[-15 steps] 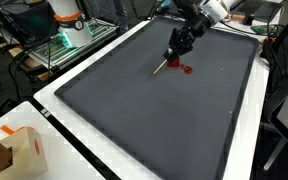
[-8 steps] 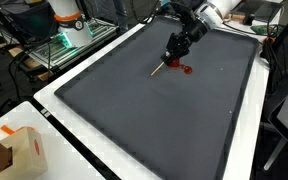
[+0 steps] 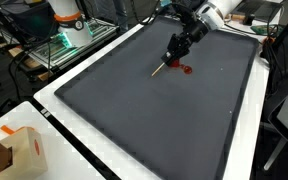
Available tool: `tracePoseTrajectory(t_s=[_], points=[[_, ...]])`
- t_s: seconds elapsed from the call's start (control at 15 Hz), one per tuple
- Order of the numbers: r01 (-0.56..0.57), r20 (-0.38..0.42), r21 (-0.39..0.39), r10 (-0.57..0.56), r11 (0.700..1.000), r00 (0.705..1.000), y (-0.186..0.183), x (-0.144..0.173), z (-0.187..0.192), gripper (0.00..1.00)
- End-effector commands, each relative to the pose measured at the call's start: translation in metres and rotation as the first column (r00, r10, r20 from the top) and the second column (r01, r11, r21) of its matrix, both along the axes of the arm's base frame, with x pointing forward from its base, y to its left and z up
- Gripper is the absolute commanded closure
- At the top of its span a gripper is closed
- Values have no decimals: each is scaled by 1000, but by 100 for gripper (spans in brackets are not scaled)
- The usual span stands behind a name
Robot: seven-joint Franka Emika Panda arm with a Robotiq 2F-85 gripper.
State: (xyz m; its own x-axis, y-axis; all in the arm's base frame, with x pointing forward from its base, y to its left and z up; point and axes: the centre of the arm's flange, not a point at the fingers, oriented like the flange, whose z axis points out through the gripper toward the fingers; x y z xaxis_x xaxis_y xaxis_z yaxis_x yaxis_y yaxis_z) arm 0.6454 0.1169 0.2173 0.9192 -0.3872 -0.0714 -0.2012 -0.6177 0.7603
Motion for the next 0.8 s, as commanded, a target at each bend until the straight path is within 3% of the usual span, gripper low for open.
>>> tracePoseTrajectory(t_s=[0.0, 0.4, 0.73], points=[[-27, -21, 50, 28, 998, 999, -6, 3, 8, 97], [-58, -21, 188, 64, 980, 998, -17, 8, 33, 97], [-68, -11, 371, 78, 926, 997, -30, 12, 58, 97]])
